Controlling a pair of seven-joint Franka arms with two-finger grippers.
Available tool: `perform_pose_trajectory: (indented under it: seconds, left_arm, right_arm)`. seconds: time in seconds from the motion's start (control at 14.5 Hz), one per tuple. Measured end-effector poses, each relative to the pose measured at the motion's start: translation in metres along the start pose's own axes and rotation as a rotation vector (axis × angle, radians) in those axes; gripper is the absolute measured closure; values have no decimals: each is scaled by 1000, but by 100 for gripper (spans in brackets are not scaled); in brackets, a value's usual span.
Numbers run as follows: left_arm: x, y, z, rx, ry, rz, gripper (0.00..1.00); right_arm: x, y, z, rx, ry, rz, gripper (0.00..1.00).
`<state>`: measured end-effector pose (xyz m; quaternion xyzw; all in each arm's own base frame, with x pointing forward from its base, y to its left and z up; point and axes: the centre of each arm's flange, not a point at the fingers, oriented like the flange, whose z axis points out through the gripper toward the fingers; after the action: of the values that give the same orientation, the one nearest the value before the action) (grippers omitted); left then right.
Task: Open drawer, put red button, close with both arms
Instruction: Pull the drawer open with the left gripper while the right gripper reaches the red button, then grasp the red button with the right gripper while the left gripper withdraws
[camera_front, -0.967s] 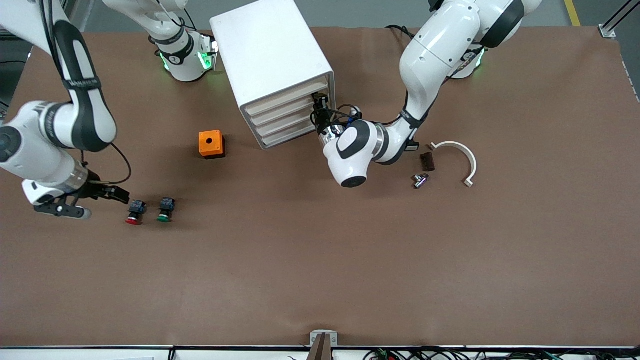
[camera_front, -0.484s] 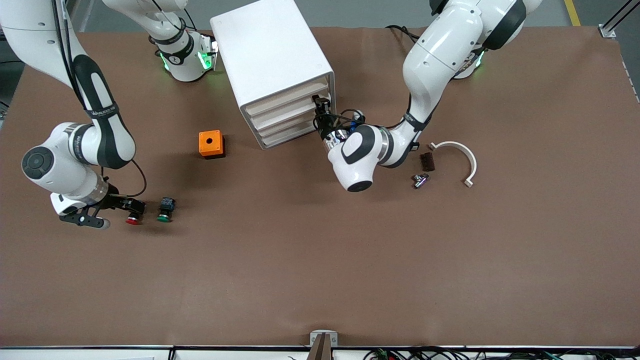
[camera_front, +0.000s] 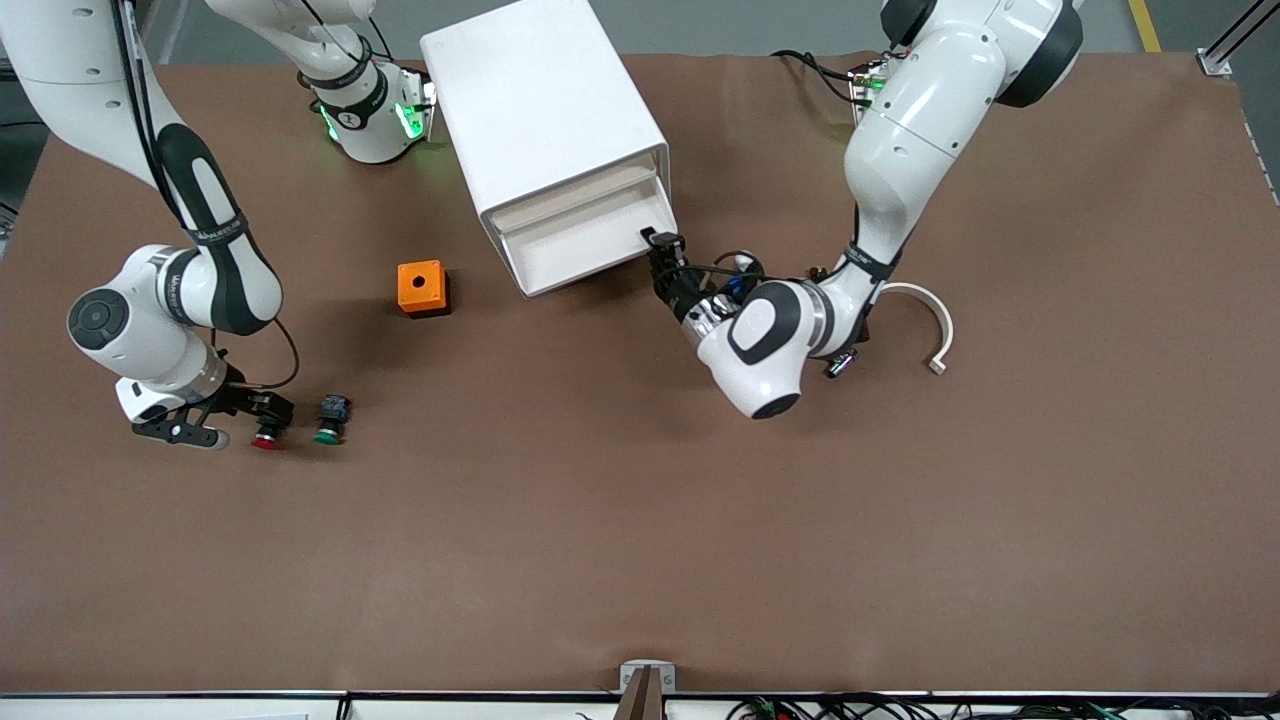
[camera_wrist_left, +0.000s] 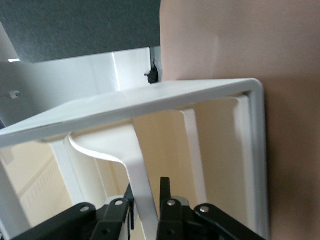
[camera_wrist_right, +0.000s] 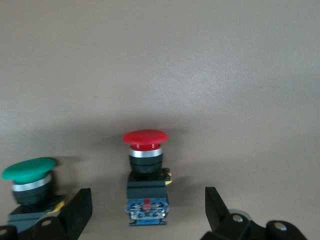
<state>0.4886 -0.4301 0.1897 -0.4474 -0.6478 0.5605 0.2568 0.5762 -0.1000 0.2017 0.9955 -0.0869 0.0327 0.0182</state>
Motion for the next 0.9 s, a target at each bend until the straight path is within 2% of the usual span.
perform_pose_trajectory:
  seconds: [0.28,0.69,0.76,0.83,0.9]
  left_arm:
    - [8,4,-45,-52,-59,-4,77]
    - [15,5,-72,-73,-101,-3,76]
    - [15,5,-73,-75,-102,-1,73]
    - [15,5,-73,-78,-104,1,65]
    - [13,4,-74,-83,-106,8,56]
  right_arm:
    - [-2,3,13,-3,-3,-5,0]
    - [-4,-1,19,-1,-10,-27,0]
    - [-4,-1,19,-1,-10,-43,1]
    - [-4,-1,19,-1,-11,-57,6]
    - [-4,-1,19,-1,-12,-62,15]
